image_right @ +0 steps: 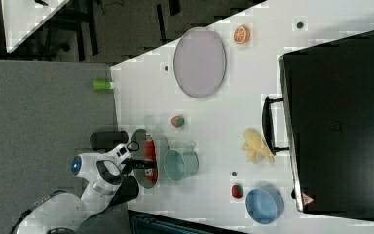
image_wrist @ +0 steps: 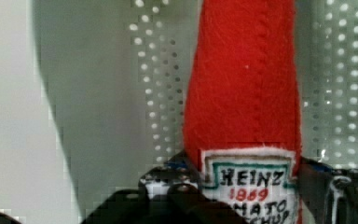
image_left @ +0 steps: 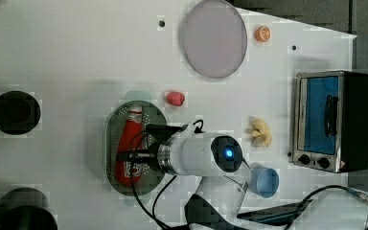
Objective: Pick ketchup from strainer and place it on the table
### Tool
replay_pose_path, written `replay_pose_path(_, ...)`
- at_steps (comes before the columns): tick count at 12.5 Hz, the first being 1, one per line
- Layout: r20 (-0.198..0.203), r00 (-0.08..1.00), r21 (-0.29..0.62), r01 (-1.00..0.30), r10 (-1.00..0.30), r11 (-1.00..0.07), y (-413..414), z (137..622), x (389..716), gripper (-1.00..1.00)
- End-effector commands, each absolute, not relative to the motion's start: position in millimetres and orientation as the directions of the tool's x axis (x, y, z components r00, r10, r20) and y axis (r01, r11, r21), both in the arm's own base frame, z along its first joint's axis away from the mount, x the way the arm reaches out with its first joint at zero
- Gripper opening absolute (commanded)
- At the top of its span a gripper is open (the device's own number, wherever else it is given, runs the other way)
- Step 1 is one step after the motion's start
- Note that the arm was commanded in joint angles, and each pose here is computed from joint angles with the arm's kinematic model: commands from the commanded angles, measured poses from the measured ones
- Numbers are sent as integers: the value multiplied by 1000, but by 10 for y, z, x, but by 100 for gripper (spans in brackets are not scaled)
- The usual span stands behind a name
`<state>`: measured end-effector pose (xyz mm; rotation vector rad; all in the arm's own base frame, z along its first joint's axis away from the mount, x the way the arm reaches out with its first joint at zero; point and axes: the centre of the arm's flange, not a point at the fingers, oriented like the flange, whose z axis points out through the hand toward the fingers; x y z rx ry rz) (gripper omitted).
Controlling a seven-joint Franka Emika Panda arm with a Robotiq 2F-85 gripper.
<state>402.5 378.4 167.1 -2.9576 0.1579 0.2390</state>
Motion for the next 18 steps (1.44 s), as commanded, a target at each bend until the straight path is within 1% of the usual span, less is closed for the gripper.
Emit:
replay_pose_path(1, -81, 992, -146, -108, -97, -983, 3937, 2324, 4065, 21)
replay_pose_path(2, -70, 992, -125, -114, -106, -986, 3933, 2542, 4092, 21)
replay_pose_path(3, -66, 990, -106, -133, -126, -985, 3919, 2767, 4128, 21)
replay_pose_path(5, -59, 981, -101, -191, -186, -976, 3861, 3255, 4286, 21)
replay_pose_path(8, -28, 973, -113, -232, -230, -966, 3627, 3875, 4668, 21)
replay_pose_path(9, -28, 970, -104, -245, -243, -964, 3504, 4014, 4822, 21)
replay_pose_path(11, -45, 967, -72, -253, -251, -965, 3150, 4195, 5135, 21)
replay_pose_path(13, -55, 973, -57, -226, -223, -972, 2709, 4293, 5466, 21)
replay_pose_path(16, -28, 967, -55, -256, -255, -965, 1858, 4346, 5930, 21)
replay_pose_path(18, -19, 951, -33, -309, -309, -950, 1162, 4298, 6119, 21)
